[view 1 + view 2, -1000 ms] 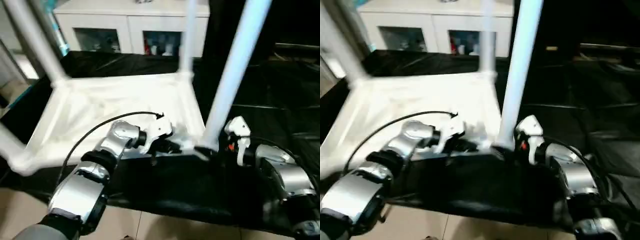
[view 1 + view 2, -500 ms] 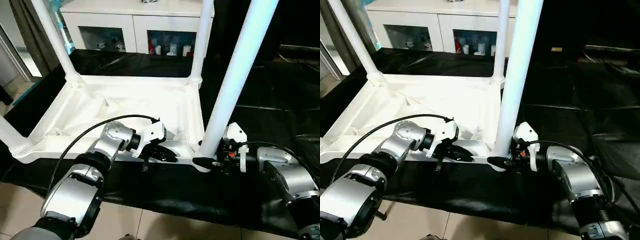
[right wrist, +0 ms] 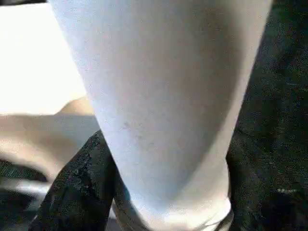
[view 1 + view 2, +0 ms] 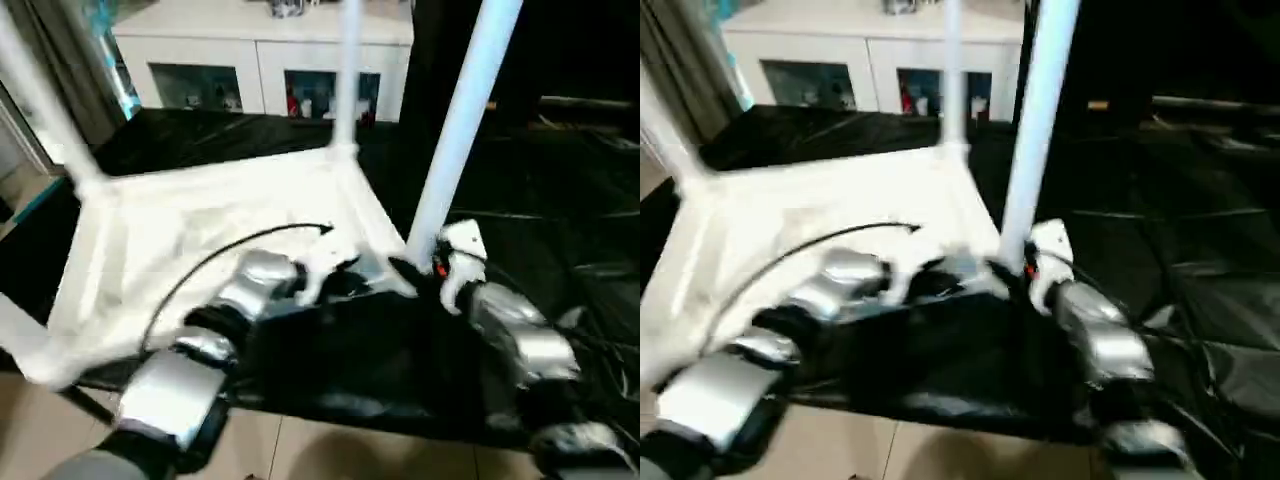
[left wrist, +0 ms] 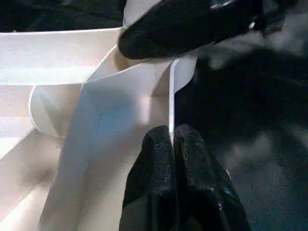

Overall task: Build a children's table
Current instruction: Rotate leg to tighten

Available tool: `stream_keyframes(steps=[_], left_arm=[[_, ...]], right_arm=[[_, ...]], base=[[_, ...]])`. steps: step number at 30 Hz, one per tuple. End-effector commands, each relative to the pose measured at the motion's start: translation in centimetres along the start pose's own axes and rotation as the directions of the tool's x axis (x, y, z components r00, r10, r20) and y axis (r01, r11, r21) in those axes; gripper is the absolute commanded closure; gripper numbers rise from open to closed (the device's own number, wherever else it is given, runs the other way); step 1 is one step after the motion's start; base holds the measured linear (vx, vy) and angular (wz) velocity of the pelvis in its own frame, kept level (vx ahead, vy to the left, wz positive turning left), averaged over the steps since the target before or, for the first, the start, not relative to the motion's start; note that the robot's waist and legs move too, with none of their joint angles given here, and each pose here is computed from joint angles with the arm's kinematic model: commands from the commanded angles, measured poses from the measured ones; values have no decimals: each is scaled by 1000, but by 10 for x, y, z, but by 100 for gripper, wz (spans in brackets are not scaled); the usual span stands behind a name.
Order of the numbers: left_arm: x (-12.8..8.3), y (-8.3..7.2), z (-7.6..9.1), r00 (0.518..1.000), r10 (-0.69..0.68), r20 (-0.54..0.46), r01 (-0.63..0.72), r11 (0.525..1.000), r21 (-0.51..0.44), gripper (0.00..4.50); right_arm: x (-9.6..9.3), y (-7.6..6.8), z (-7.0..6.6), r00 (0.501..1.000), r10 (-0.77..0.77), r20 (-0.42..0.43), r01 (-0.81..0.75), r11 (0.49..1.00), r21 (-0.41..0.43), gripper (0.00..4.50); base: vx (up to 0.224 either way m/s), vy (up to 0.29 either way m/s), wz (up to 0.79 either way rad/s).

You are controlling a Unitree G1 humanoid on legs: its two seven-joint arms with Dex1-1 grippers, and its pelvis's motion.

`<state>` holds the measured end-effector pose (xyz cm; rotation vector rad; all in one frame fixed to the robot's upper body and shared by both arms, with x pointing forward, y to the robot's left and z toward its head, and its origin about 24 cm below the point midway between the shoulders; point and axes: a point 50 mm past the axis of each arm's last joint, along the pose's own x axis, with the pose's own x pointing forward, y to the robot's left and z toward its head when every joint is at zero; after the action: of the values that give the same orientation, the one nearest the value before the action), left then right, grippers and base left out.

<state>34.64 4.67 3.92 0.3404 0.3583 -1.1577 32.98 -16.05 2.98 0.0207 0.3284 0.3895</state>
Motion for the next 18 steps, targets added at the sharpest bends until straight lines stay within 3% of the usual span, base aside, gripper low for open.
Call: stream_keyframes(steps=[1, 2, 6, 7, 8, 12, 18], left_arm=[[12, -2, 22, 996, 52, 67, -53, 999, 4, 450], [17, -5, 26, 996, 49, 76, -50, 999, 7, 450], [19, -9, 28, 996, 16, 87, -17, 1000, 16, 450], [18, -8, 28, 996, 8, 89, -10, 1000, 14, 450], [16, -7, 27, 996, 4, 89, -6, 1000, 17, 450], [9, -4, 23, 996, -45, 78, 42, 998, 45, 450], [-11, -1, 14, 973, -220, 63, 214, 972, 93, 450]], right_arm=[[3, 16, -38, 986, 3, -168, -3, 1000, -4, 177], [7, 24, -35, 989, 17, -145, -21, 999, -27, 177], [8, 26, -28, 994, 39, -101, -46, 997, -60, 177], [7, 23, -28, 994, 42, -101, -48, 997, -57, 122], [6, 20, -27, 994, 42, -99, -48, 997, -63, 108], [-2, 11, -19, 989, 122, -80, -129, 988, -86, 86], [-25, -3, -8, 929, 353, -110, -368, 911, -189, 86]], base=[[0, 0, 0], [0, 0, 0], [0, 0, 0], [0, 0, 0], [0, 0, 0], [0, 0, 0], [0, 0, 0]])
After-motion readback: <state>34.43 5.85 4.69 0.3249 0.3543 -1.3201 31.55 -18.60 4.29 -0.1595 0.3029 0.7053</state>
